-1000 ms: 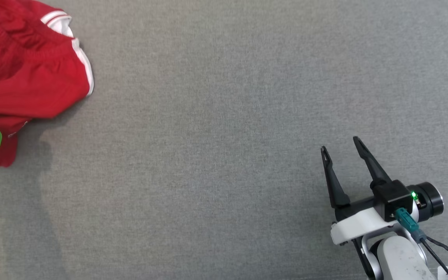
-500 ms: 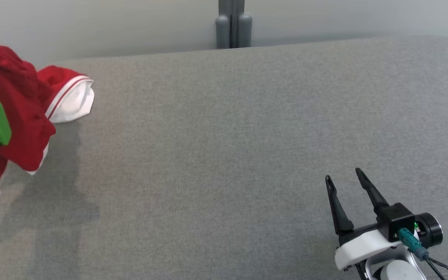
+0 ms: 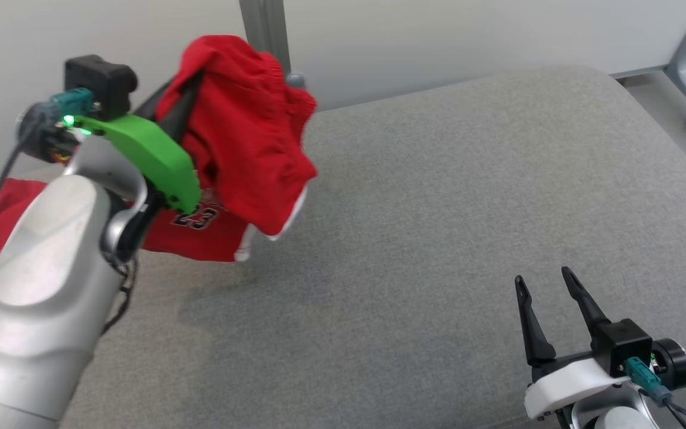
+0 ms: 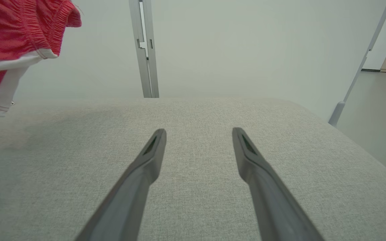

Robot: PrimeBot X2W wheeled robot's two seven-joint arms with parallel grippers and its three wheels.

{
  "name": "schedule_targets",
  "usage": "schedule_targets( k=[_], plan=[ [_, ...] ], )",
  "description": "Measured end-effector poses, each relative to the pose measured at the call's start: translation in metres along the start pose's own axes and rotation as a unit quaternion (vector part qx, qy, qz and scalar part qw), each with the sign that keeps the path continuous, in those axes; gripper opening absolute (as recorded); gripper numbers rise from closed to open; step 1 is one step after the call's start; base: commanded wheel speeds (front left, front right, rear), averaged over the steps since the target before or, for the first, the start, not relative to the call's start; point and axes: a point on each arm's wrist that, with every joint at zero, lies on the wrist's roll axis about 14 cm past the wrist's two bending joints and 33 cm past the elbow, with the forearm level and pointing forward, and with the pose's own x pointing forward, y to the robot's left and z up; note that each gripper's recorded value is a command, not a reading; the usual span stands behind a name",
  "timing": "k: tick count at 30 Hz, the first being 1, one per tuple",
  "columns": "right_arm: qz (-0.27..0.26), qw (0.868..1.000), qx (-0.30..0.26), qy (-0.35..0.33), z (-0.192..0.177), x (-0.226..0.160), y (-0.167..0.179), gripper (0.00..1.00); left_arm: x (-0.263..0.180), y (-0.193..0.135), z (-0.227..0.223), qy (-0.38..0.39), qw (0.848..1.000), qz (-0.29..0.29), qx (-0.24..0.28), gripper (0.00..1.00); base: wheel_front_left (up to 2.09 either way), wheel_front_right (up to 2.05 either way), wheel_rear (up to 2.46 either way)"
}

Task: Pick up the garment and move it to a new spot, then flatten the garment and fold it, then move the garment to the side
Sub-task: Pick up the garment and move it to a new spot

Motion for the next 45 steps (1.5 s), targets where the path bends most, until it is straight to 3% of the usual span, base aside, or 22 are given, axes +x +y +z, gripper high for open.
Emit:
schedule_targets(
  k=[4, 8, 12, 18, 19, 21, 27, 36, 45],
  plan=[
    [-0.006, 1.000, 0.005, -0.001, 0.002, 0.007, -0.004, 1.00, 0.025, -0.050, -0.040, 0.029, 0.997, -0.052, -0.056, 0.00, 0.00, 0.00, 0.00],
    [-0.005, 1.000, 0.012, 0.010, -0.005, 0.018, -0.002, 1.00, 0.034, -0.075, -0.104, 0.098, 0.988, -0.075, -0.088, 0.00, 0.00, 0.00, 0.00],
    [-0.005, 1.000, 0.014, 0.024, -0.014, 0.029, -0.003, 1.00, 0.041, -0.077, -0.156, 0.149, 0.980, -0.071, -0.109, 0.00, 0.00, 0.00, 0.00],
    [-0.017, 0.998, 0.010, 0.052, -0.031, 0.034, -0.011, 1.00, 0.061, -0.064, -0.197, 0.174, 0.976, -0.042, -0.125, 0.00, 0.00, 0.00, 0.00],
    [-0.020, 0.998, 0.009, 0.055, -0.033, 0.035, -0.013, 1.00, 0.064, -0.064, -0.201, 0.173, 0.976, -0.039, -0.125, 0.29, 0.00, 0.00, 0.00],
    [-0.026, 0.998, 0.006, 0.063, -0.038, 0.034, -0.017, 1.00, 0.070, -0.066, -0.206, 0.169, 0.977, -0.038, -0.127, 1.00, 0.00, 0.00, 0.00],
    [-0.037, 0.997, 0.000, 0.075, -0.044, 0.031, -0.025, 1.00, 0.077, -0.075, -0.207, 0.153, 0.980, -0.046, -0.122, 1.00, 0.00, 0.00, 0.00],
    [-0.023, 0.998, -0.007, 0.054, -0.032, 0.033, -0.018, 1.00, 0.069, -0.071, -0.165, 0.104, 0.988, -0.039, -0.103, 1.00, 0.00, 0.00, 0.00],
    [0.013, 1.000, -0.002, 0.025, -0.017, 0.035, 0.006, 1.00, 0.016, -0.038, -0.144, 0.077, 0.990, 0.036, -0.114, 1.00, 0.00, 0.00, 0.00]
  ],
)
